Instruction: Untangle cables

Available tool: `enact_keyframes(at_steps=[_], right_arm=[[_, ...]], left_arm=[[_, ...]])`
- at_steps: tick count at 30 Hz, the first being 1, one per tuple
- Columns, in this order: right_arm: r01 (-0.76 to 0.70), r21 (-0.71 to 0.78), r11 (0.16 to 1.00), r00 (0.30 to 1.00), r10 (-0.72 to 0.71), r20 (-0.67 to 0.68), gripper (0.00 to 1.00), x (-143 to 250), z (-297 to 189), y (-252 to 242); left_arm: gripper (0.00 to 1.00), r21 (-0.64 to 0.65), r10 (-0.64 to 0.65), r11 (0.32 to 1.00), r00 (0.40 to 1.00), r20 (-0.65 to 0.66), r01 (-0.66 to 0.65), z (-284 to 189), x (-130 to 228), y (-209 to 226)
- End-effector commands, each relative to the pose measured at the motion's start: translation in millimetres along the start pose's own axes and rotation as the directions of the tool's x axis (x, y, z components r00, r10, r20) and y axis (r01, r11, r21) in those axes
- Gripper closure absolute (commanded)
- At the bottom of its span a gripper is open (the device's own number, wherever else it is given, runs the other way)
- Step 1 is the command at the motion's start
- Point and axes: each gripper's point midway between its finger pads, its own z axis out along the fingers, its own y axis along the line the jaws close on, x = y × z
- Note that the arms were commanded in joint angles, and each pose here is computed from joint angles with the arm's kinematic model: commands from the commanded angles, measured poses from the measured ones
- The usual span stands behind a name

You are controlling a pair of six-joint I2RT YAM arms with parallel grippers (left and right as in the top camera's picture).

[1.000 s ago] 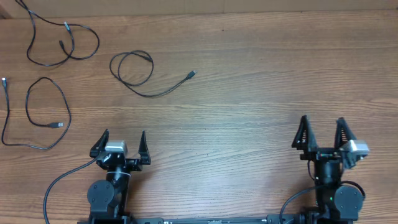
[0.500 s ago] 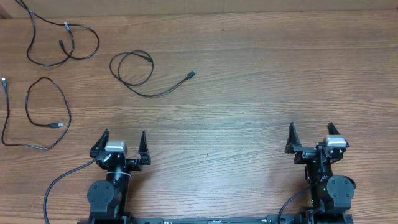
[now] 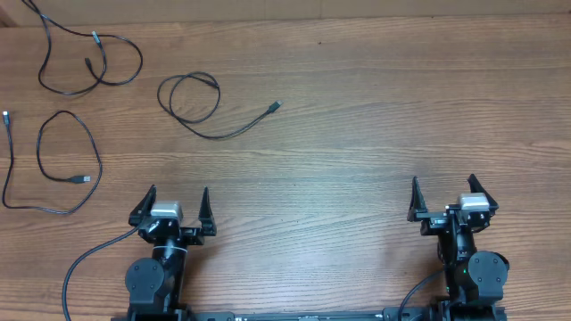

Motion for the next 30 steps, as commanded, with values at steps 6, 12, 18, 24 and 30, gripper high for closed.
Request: enact_keyframes(at_steps=[6, 12, 18, 24, 30], right_arm=[[-0.071, 0.006, 0.997, 0.997, 0.071, 0.003, 0.00, 2.3, 0.2, -1.5], [-0.072, 0.027, 0.997, 0.997, 0.072, 0.003, 0.00, 2.4, 0.1, -6.6], [-0.072, 0.027, 0.997, 0.997, 0.072, 0.004, 0.00, 2.3, 0.1, -6.6], [-0.072, 0.027, 0.997, 0.997, 0.072, 0.004, 0.00, 2.3, 0.1, -6.6], [-0.072, 0.027, 0.997, 0.997, 0.072, 0.004, 0.00, 2.3, 0.1, -6.6]], left_arm=[[0.00, 0.000, 0.016, 1.000, 1.000, 0.003, -0.016, 0.0, 1.2, -0.3], [0.00, 0.000, 0.016, 1.000, 1.000, 0.003, -0.016, 0.0, 1.1, -0.3], [0.00, 0.000, 0.016, 1.000, 1.000, 0.003, -0.016, 0.0, 1.2, -0.3], [0.00, 0.000, 0.016, 1.000, 1.000, 0.003, -0.016, 0.0, 1.2, -0.3], [0.01, -0.001, 0.016, 1.000, 1.000, 0.003, -0.016, 0.0, 1.2, -0.3]])
